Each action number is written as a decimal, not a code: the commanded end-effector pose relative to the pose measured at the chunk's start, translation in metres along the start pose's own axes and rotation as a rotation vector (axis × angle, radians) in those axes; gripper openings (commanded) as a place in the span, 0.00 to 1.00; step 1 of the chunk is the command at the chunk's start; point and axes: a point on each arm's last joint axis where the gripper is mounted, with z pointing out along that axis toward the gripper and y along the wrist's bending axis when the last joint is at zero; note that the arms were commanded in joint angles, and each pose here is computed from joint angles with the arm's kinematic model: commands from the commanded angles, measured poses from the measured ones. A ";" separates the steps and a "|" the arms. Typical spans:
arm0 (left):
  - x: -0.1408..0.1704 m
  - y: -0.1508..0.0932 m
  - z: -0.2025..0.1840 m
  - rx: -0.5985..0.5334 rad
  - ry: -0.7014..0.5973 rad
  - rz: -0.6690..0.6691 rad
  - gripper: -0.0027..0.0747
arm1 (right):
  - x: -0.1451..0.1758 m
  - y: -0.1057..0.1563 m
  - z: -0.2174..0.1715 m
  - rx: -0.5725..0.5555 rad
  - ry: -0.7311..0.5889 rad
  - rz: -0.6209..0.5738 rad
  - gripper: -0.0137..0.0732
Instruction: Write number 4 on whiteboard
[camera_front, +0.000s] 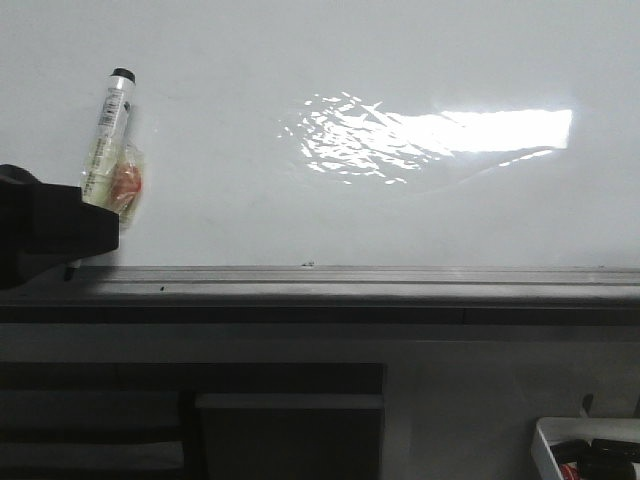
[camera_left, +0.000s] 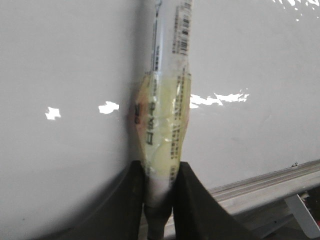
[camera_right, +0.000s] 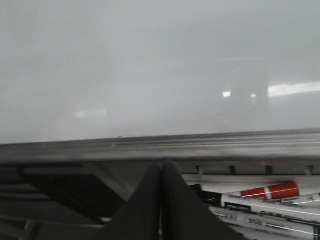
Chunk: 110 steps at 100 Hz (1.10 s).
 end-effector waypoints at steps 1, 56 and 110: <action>-0.012 -0.003 0.003 0.009 -0.069 -0.026 0.01 | -0.020 0.012 -0.002 -0.068 -0.046 -0.062 0.09; -0.027 -0.049 -0.027 0.439 -0.335 0.746 0.01 | -0.093 0.104 0.009 -0.473 0.177 -0.489 0.43; -0.032 -0.051 -0.034 0.421 -0.419 0.942 0.01 | -0.107 0.182 0.031 -0.683 0.131 -0.597 0.58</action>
